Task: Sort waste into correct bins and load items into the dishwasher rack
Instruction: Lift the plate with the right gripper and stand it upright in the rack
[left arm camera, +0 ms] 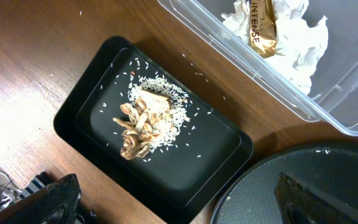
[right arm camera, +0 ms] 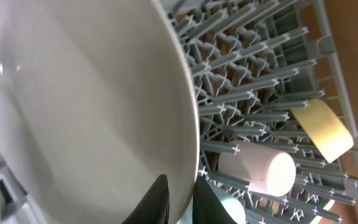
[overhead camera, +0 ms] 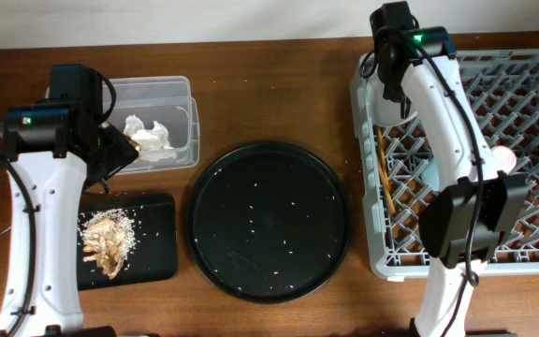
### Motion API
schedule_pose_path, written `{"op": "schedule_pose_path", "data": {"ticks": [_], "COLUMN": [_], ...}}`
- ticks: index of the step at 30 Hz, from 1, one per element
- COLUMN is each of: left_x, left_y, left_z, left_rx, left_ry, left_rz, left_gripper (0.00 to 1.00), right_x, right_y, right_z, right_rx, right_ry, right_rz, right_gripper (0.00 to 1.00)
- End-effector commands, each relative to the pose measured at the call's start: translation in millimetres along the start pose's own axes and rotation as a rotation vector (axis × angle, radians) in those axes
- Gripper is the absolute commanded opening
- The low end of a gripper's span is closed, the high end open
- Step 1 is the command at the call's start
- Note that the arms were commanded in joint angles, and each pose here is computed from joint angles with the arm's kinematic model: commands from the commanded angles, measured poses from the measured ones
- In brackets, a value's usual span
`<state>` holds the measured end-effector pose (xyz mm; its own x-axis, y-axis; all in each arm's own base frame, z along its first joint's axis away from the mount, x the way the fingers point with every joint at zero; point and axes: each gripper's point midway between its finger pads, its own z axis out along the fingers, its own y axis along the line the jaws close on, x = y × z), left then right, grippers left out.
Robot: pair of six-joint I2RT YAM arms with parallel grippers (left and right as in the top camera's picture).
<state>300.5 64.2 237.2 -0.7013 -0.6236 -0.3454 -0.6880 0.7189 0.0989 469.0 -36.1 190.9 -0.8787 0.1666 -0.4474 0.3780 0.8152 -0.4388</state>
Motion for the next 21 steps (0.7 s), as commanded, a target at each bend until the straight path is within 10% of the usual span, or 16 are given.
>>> {"op": "schedule_pose_path", "data": {"ticks": [1, 14, 21], "left_x": [-2.7, -2.7, -2.8], "left_y": [2.2, 2.2, 2.1], "left_z": [-2.5, -2.5, -2.5], "left_rx": [-0.001, -0.001, 0.000], "left_ry": [-0.013, -0.013, -0.013], "left_rz": [-0.002, -0.002, -0.002], "left_gripper": [1.00, 1.00, 1.00], "right_x": [-0.7, -0.5, 26.1], "right_y": [1.8, -0.5, 10.2], "right_z": [-37.2, -115.8, -162.6], "right_rx": [-0.147, -0.475, -0.716], "right_ry": [-0.023, -0.083, -0.043], "right_rz": [0.045, 0.110, 0.004], "right_gripper": [0.08, 0.06, 0.22]}}
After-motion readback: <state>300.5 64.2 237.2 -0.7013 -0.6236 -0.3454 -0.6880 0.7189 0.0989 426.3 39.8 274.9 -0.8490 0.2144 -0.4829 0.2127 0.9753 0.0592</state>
